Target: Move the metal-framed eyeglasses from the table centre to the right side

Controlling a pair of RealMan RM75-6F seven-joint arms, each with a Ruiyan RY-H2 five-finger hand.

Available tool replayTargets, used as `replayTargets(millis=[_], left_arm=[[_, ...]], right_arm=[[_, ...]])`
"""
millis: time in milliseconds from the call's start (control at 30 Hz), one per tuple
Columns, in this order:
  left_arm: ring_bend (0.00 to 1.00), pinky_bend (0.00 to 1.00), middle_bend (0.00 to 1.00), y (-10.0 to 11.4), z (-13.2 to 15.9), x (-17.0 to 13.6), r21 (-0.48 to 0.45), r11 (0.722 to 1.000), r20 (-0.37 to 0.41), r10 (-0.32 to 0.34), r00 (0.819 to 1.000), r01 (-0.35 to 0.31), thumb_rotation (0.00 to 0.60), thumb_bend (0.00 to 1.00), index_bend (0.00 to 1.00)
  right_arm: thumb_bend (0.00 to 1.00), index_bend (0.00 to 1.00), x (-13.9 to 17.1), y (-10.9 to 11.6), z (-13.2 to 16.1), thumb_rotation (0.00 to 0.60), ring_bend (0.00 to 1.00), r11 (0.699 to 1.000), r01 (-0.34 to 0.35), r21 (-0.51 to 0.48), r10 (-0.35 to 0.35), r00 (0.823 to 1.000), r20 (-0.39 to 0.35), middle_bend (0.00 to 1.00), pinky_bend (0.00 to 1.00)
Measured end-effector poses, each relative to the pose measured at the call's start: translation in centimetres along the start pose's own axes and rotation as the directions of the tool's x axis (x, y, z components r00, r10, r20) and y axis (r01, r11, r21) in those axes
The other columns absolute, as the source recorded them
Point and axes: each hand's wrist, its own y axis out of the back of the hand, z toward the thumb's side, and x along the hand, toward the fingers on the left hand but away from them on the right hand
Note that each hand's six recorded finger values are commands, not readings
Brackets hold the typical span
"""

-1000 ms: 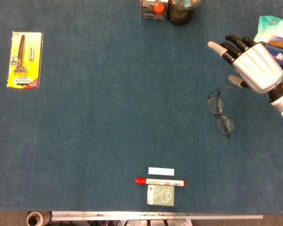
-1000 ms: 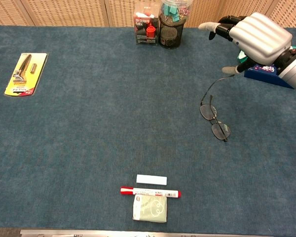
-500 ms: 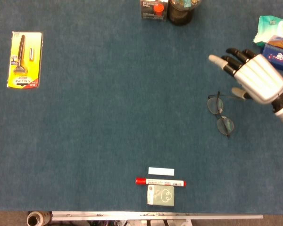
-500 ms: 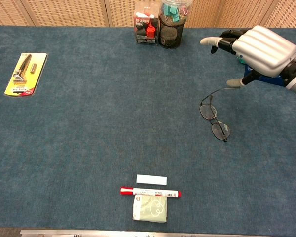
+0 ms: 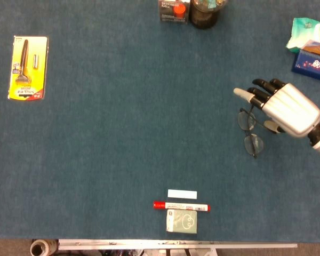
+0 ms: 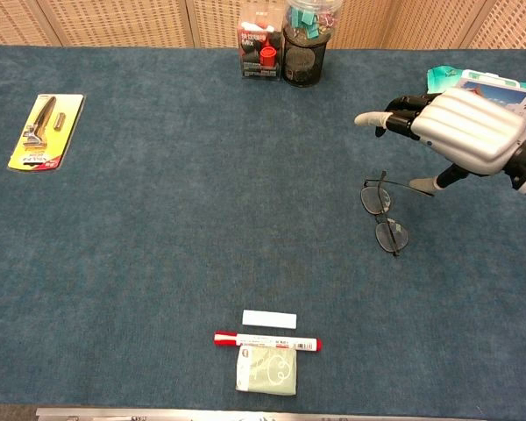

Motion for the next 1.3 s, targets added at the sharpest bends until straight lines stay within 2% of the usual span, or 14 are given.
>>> replayTargets(millis=[567,733,1067,1300], left_arm=[[0.35,0.44,0.45,0.0,0.0,0.0,-0.001,1.000,0.000,0.001,1.000,-0.001,0.600,0.27,0.50],[0.35,0.44,0.45,0.0,0.0,0.0,0.001,1.000,-0.001,0.000,1.000,0.000,0.600,0.27,0.50],[0.35,0.44,0.45,-0.3,0.1,0.0,0.012,1.000,0.001,-0.007,1.000,0.007,0.600,0.27,0.50],[0.35,0.44,0.45,-0.2,0.1,0.1,0.006,1.000,-0.002,-0.007,1.000,0.007,0.600,0.27,0.50]], right_arm=[[0.00,0.14,0.7,-2.9,0.5,0.600,0.21,0.996,-0.090,0.001,0.090,0.996,-0.010,0.33,0.40],[0.00,0.14,0.9,-2.2,0.2,0.600,0.21,0.998,-0.064,0.000,0.064,0.998,-0.002,0.33,0.40],[0.00,0.14,1.1,0.7,0.1,0.600,0.21,1.000,0.014,0.013,-0.014,1.000,0.001,0.33,0.40],[0.00,0.14,0.3,0.0,0.5,0.600,0.21,1.000,0.011,0.000,-0.011,1.000,-0.008,0.33,0.40]])
